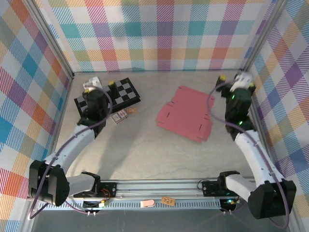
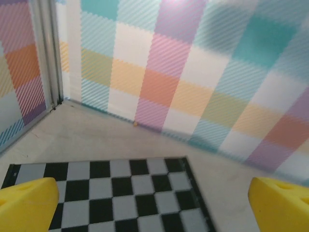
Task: Fold the paper box
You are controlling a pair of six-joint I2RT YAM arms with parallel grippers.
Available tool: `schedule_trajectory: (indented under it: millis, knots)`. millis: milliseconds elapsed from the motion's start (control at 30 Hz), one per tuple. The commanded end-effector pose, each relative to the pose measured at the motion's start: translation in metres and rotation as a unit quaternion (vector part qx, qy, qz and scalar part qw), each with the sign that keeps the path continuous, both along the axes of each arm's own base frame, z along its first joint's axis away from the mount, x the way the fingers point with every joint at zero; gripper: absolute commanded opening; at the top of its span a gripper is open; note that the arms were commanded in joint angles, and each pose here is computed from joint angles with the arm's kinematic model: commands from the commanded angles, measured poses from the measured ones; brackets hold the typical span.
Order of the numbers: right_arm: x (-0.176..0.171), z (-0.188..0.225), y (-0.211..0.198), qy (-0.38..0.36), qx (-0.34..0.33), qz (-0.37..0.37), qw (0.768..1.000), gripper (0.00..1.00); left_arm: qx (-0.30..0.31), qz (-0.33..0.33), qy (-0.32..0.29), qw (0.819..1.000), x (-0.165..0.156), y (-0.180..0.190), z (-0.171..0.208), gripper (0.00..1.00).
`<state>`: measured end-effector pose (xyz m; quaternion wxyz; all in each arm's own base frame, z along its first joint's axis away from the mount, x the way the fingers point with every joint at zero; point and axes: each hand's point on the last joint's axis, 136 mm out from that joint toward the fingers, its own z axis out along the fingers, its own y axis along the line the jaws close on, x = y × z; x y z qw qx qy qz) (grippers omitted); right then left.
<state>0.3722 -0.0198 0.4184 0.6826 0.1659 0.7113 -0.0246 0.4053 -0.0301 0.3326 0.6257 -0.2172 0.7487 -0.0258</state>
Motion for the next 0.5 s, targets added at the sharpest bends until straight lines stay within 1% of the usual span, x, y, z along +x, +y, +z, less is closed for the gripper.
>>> schedule_trajectory:
  millis: [0, 33, 67, 100, 133, 167, 200, 233, 267, 333, 400, 467]
  knots:
    - [-0.039, -0.033, -0.001, 0.16, 0.188, -0.039, 0.968, 0.99, -0.186, 0.053, 0.13, 0.973, -0.022, 0.018, -0.049, 1.0]
    - [-0.04, -0.04, 0.004, 0.177, 0.224, -0.03, 0.958, 0.99, -0.238, 0.006, 0.135, 0.962, -0.014, 0.0, -0.056, 0.93]
    - [-0.037, -0.042, 0.023, 0.193, 0.246, 0.03, 0.949, 0.99, -0.28, -0.028, 0.142, 0.949, -0.011, -0.018, -0.061, 0.87]
    - [-0.037, -0.042, 0.038, 0.203, 0.259, 0.071, 0.942, 0.99, -0.317, -0.055, 0.155, 0.934, -0.012, -0.037, -0.066, 0.81]
    - [-0.039, -0.047, 0.054, 0.219, 0.283, 0.103, 0.928, 0.99, -0.341, -0.074, 0.174, 0.921, -0.016, -0.055, -0.073, 0.78]
    - [-0.044, -0.055, 0.061, 0.236, 0.305, 0.112, 0.916, 0.99, -0.37, -0.09, 0.198, 0.903, -0.024, -0.074, -0.082, 0.75]
    - [-0.05, -0.069, 0.068, 0.262, 0.33, 0.114, 0.9, 0.96, -0.384, -0.111, 0.225, 0.888, -0.034, -0.097, -0.091, 0.73]
    - [-0.057, -0.08, 0.077, 0.282, 0.351, 0.123, 0.884, 0.87, -0.399, -0.131, 0.254, 0.871, -0.047, -0.122, -0.103, 0.72]
    - [-0.063, -0.091, 0.085, 0.301, 0.369, 0.137, 0.869, 0.84, -0.406, -0.148, 0.281, 0.857, -0.061, -0.144, -0.115, 0.71]
    - [-0.075, -0.11, 0.098, 0.328, 0.389, 0.152, 0.848, 0.81, -0.406, -0.171, 0.332, 0.834, -0.09, -0.184, -0.138, 0.7]
    - [-0.088, -0.125, 0.105, 0.337, 0.407, 0.161, 0.833, 0.79, -0.408, -0.181, 0.354, 0.822, -0.109, -0.211, -0.156, 0.69]
    - [-0.097, -0.138, 0.113, 0.339, 0.43, 0.177, 0.818, 0.78, -0.439, -0.184, 0.343, 0.81, -0.116, -0.234, -0.17, 0.66]
